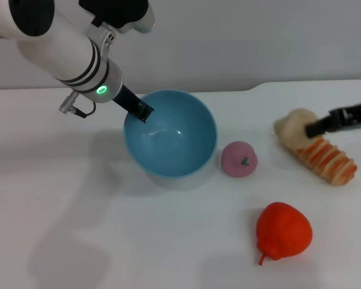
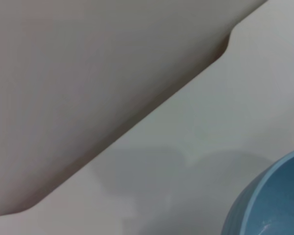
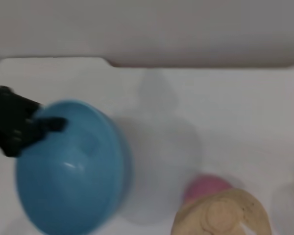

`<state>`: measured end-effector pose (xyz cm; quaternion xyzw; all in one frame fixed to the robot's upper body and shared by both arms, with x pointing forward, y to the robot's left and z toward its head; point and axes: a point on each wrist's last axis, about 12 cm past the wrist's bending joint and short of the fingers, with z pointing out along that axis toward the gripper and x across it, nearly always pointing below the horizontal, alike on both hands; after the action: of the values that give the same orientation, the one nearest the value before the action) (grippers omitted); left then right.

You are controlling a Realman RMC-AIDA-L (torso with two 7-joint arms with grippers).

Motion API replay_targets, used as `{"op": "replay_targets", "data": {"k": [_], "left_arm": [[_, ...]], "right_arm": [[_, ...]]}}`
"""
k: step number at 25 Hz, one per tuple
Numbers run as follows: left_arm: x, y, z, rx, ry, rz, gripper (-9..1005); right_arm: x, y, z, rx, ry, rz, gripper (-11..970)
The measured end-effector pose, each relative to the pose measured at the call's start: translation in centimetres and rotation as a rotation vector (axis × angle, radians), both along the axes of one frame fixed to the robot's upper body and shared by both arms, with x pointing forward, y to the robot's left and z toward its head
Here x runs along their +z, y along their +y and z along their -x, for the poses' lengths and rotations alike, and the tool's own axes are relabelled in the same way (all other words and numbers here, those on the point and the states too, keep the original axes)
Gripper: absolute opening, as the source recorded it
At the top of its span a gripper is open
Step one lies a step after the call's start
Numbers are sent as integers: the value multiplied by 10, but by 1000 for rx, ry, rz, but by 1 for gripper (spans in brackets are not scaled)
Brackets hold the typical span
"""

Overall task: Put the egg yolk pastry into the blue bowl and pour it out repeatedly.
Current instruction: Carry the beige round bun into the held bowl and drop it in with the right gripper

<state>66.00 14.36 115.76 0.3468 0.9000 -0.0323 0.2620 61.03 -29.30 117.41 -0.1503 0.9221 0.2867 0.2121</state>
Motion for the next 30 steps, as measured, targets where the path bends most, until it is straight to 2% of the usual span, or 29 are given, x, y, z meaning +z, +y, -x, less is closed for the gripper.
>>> {"op": "replay_targets", "data": {"k": [7, 12, 16, 22, 30], "left_arm": [[-2, -14, 7, -53, 27, 4, -1], [-6, -24, 12, -98, 31, -25, -1], [-6, -26, 13, -95, 41, 7, 0], [-6, -25, 12, -91, 39, 12, -1], [-7, -24, 12, -90, 38, 12, 0]], "right_arm": [[18, 46, -18, 124, -55, 23, 4], [18, 69, -23, 151, -84, 20, 5], [13, 88, -22, 212, -88, -27, 15], [10, 104, -18, 282, -83, -68, 31], [7, 105, -18, 290, -101, -54, 53]]}}
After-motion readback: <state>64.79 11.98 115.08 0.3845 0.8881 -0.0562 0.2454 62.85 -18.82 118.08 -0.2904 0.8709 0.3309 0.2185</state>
